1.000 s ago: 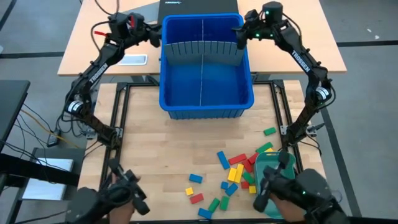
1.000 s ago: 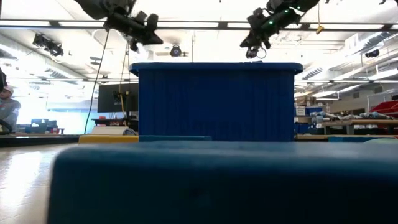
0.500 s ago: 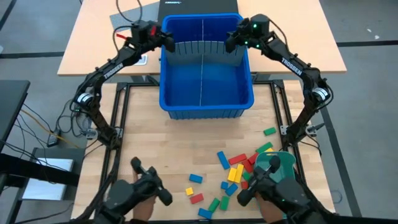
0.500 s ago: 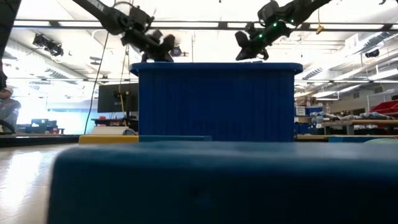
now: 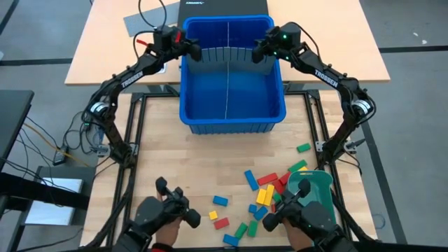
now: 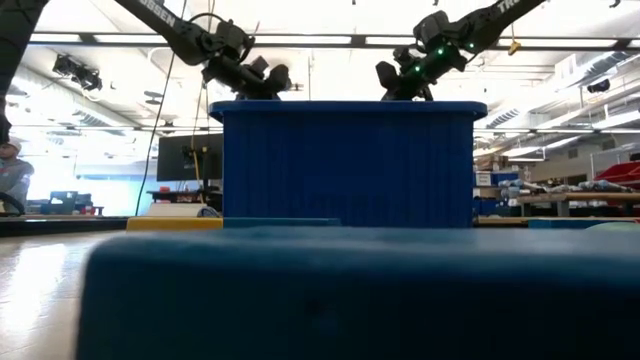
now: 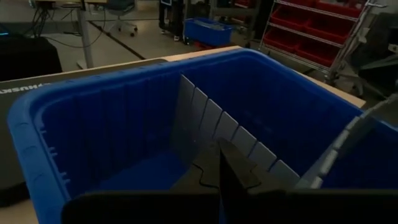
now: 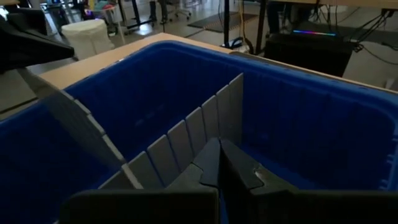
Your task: Sort Items/Unsort Items
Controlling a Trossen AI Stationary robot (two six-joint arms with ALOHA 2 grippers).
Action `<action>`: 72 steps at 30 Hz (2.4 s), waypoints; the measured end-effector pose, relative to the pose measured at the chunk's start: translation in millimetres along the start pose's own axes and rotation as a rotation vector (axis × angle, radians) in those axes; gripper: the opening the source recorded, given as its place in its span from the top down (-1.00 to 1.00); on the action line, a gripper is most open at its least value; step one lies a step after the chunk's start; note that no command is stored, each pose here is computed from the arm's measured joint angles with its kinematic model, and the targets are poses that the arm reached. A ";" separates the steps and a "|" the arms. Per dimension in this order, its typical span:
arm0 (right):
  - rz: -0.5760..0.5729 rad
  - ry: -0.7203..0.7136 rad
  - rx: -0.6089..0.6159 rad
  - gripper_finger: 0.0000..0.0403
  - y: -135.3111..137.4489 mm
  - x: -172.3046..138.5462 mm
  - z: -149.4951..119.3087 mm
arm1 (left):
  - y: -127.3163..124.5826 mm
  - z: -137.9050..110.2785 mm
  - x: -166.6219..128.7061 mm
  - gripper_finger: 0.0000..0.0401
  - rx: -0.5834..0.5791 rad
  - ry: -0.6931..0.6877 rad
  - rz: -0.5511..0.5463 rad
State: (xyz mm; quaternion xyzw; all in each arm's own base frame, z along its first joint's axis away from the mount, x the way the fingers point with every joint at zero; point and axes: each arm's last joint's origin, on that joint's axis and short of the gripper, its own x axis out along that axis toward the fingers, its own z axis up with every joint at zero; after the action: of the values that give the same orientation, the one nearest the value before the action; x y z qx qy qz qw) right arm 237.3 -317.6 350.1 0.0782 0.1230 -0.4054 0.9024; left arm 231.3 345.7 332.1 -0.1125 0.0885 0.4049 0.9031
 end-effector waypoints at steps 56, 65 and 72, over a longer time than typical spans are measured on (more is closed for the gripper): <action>0.012 -0.002 0.018 1.00 -6.1 -16.8 -4.1 | 8.7 -25.8 4.3 1.00 0.006 0.148 -0.005; 0.019 -0.054 0.013 0.97 -6.6 -18.7 -1.0 | 0.5 -2.1 -7.5 0.98 0.040 0.003 -0.158; 0.015 -0.117 -0.007 0.80 -5.7 -31.8 11.4 | -7.0 22.4 -28.3 0.86 0.096 -0.073 -0.210</action>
State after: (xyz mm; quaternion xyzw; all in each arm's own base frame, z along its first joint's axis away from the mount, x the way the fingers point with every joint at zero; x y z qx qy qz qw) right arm 214.5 -301.5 369.9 0.0519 0.0708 -0.4022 0.9113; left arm 219.5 327.2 361.6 -0.0630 0.0627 0.3073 0.9474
